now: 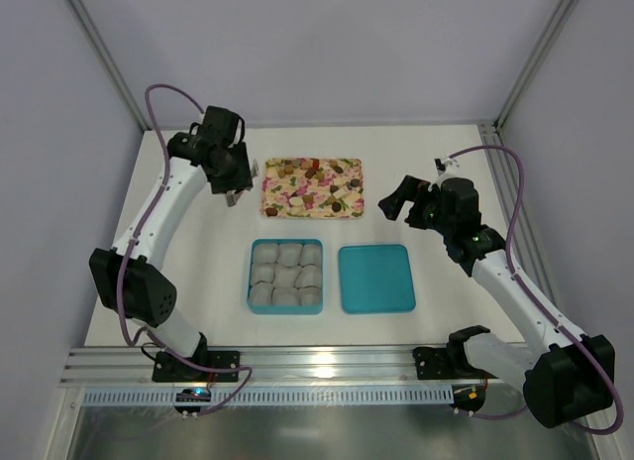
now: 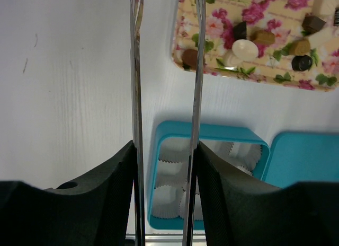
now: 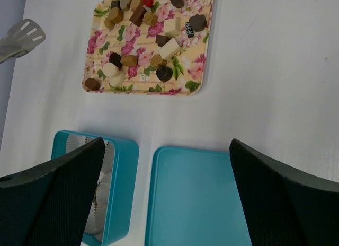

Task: Pack the chocolate

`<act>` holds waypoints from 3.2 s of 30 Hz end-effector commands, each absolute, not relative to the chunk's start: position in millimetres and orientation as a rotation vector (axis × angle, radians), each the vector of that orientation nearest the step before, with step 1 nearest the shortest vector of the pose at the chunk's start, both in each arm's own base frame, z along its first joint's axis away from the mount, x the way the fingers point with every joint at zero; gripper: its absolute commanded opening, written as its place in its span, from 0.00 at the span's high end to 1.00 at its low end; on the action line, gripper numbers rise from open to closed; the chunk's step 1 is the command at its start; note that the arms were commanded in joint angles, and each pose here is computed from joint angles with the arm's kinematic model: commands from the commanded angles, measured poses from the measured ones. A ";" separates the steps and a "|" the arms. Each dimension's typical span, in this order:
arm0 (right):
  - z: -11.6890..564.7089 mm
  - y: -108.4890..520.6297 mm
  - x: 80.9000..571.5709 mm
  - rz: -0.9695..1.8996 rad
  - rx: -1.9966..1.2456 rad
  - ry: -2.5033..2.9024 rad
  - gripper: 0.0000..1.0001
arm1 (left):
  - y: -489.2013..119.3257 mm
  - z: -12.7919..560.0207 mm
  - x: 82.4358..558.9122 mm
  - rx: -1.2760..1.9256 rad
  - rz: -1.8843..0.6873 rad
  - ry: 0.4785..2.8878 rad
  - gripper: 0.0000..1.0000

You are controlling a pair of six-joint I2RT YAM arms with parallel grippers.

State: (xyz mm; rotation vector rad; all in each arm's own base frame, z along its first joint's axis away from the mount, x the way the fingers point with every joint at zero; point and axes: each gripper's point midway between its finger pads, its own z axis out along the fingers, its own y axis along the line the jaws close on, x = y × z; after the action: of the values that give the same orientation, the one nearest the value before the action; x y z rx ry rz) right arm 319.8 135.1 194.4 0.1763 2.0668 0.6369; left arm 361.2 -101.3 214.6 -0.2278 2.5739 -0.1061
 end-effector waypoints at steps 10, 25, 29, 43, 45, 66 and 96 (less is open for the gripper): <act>217.4 134.6 326.5 0.637 0.169 2.006 0.00 | -189.6 210.4 348.4 0.023 -0.229 2.632 0.53; 212.7 132.7 324.5 0.629 0.176 2.016 0.00 | -215.4 183.1 343.7 0.115 -0.180 2.693 0.51; 212.3 132.6 324.5 0.628 0.174 2.016 0.00 | -215.4 177.3 343.5 0.121 -0.162 2.706 0.51; 208.9 133.0 324.6 0.629 0.176 2.022 0.00 | -217.3 165.4 346.9 0.120 -0.149 2.722 0.51; 209.2 133.0 324.8 0.629 0.174 2.021 0.00 | -217.4 163.8 347.1 0.121 -0.147 2.725 0.51; 205.5 133.2 324.9 0.629 0.180 2.030 0.00 | -220.3 159.1 347.5 0.120 -0.164 2.728 0.60; 203.9 135.2 326.8 0.632 0.171 2.037 0.00 | -217.7 207.9 337.5 0.111 -0.237 2.660 0.65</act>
State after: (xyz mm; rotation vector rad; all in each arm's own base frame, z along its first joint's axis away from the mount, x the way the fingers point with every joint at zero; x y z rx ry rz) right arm 319.5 134.5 191.3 0.1805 2.0785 0.6308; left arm 343.7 -215.9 168.7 0.1216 2.7379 -0.1589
